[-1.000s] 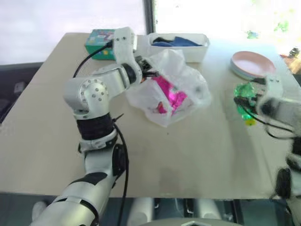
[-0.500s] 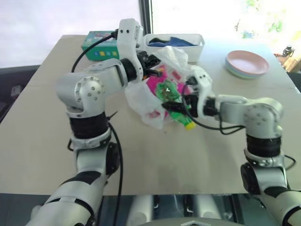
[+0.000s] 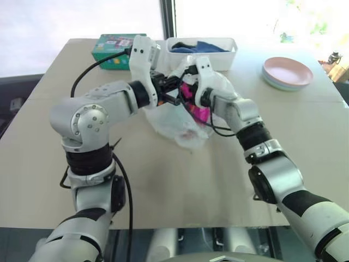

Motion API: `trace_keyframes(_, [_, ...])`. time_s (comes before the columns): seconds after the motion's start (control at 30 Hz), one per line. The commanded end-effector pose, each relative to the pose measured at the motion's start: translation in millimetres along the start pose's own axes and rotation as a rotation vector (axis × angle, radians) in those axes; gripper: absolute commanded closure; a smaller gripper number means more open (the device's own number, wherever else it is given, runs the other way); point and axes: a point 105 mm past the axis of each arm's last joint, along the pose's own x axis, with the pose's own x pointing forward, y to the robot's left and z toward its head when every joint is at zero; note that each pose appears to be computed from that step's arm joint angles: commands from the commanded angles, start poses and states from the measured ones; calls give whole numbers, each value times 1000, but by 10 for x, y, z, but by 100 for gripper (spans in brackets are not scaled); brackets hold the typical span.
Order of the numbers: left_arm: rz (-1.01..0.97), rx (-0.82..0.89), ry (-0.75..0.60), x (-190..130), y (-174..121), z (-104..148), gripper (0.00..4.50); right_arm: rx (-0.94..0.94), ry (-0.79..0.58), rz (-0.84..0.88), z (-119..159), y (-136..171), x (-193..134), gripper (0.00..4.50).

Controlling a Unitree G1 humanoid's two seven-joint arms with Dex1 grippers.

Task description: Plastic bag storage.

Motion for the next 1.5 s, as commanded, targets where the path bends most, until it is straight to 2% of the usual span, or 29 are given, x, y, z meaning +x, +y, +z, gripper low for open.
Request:
trace_keyframes(0.03, [92,-39,-56,8,193,52,450,-54,-80,101,230,51,-287,4])
trace_keyframes(0.17, [115,-99,-100,63,298,74,450,-182,-80,137,276,202,-595,4])
trace_keyframes(0.3, [143,-94,-137,93,373,87,450,-305,-70,259,319,509,-1051,4])
trace_keyframes(0.4, [126,-64,-153,115,331,84,450,-390,-70,238,380,549,-1308,4])
trace_keyframes(0.53, [86,-29,-174,114,243,101,450,-506,-72,7,507,256,-1437,4])
trace_keyframes(0.57, [72,-25,-183,109,215,114,450,-565,-31,-143,506,22,-1452,4])
trace_keyframes(0.63, [56,-41,-197,98,191,138,450,-606,35,-318,460,-282,-1453,4])
trace_keyframes(0.77, [40,4,-188,83,138,117,450,-511,99,-411,268,-566,-1235,4])
trace_keyframes(0.87, [25,25,-187,67,104,120,450,-508,127,-451,194,-735,-1148,71])
trace_keyframes(1.0, [-12,5,-193,-30,85,138,450,-507,92,-429,264,-724,-1113,257])
trace_keyframes(1.07, [-154,-106,-218,-190,-29,180,450,-501,80,-413,281,-704,-1120,348])
trace_keyframes(1.1, [-244,-165,-250,-302,-105,246,425,-506,80,-407,277,-699,-1125,399])
trace_keyframes(1.17, [-345,-241,-280,-461,-163,309,372,-512,81,-400,266,-693,-1128,450])
trace_keyframes(1.27, [-496,-359,-198,-785,-187,134,249,-506,73,-384,263,-661,-1113,450])
trace_keyframes(1.33, [-576,-422,-144,-1000,-251,21,185,-497,70,-373,257,-641,-1104,450])
trace_keyframes(1.37, [-593,-424,-78,-1082,-313,-92,125,-498,72,-370,251,-635,-1102,450])
trace_keyframes(1.43, [-594,-431,48,-1186,-425,-318,69,-499,77,-362,236,-620,-1099,450])
trace_keyframes(1.5, [-541,-466,148,-1188,-471,-543,69,-498,83,-350,221,-598,-1096,450])
